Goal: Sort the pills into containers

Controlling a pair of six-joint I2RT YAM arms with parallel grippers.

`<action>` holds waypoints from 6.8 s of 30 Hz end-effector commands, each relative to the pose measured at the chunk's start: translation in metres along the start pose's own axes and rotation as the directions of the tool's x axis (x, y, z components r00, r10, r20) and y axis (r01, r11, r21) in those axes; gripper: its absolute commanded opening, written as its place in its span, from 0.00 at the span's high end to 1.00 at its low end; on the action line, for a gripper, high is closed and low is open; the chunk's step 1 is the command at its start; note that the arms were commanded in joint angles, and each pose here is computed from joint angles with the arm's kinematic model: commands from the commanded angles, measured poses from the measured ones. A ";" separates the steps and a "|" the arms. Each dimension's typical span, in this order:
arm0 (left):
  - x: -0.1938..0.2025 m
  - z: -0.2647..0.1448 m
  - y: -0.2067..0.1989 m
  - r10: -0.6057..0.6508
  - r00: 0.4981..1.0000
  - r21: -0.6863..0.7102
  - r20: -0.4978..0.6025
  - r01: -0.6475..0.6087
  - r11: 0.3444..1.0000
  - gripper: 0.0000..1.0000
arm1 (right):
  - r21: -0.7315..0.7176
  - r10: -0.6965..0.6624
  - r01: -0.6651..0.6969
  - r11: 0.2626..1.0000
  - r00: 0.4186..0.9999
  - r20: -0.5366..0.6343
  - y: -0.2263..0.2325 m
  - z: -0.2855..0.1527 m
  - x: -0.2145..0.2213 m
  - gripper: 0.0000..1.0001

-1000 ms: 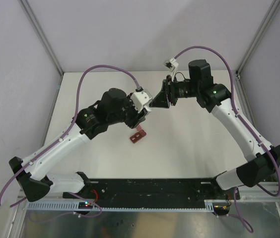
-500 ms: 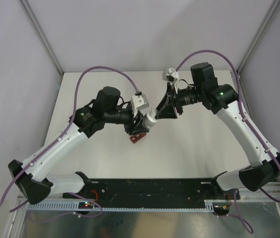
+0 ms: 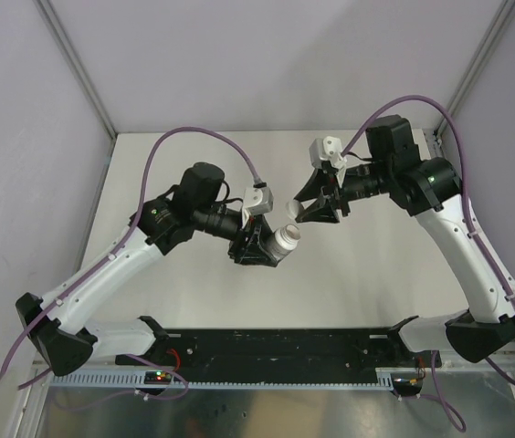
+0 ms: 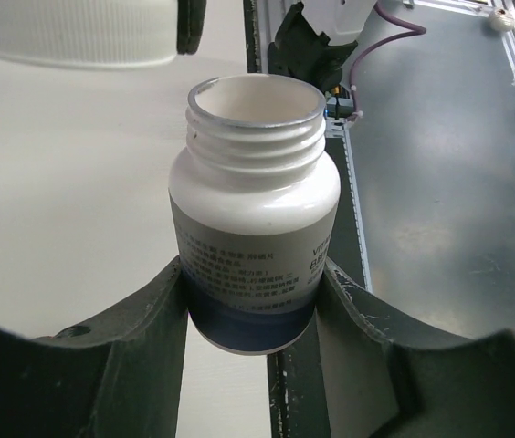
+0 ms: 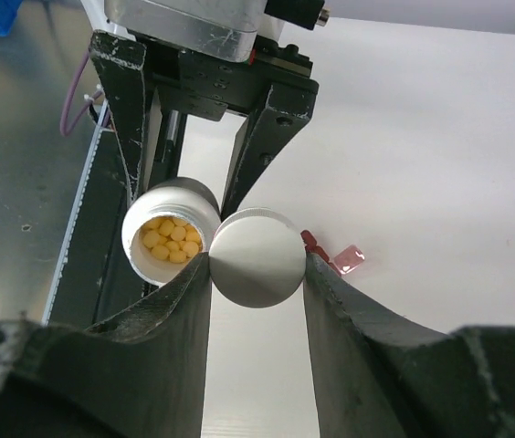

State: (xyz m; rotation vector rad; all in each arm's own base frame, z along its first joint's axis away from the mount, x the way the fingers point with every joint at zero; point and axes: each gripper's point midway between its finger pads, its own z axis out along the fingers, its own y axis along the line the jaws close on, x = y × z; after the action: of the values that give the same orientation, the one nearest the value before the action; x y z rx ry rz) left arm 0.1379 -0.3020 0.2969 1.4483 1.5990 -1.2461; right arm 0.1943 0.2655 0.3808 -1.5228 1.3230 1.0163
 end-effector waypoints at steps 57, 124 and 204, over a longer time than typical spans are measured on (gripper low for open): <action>0.034 -0.055 0.061 0.061 0.994 -0.461 -0.088 -0.095 0.882 1.00 | 0.641 0.670 -0.326 0.695 0.617 -0.413 -0.100 0.031 0.381 0.72; 0.066 -0.088 0.077 -0.007 0.996 -0.542 -0.088 -0.042 0.839 1.00 | 0.145 0.521 -0.508 0.849 0.763 -0.382 -0.139 0.179 0.266 0.24; 0.073 -0.087 0.102 -0.037 0.991 -0.583 -0.126 -0.044 0.812 1.00 | 0.162 0.629 -0.610 0.775 0.720 -0.294 -0.112 0.136 0.278 0.94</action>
State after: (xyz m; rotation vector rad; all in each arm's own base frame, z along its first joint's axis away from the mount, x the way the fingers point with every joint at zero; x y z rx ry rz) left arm 0.2171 -0.1991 0.2162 1.1641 1.9277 -0.6193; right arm 0.3174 0.3225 0.0565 -1.3199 2.2711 1.1722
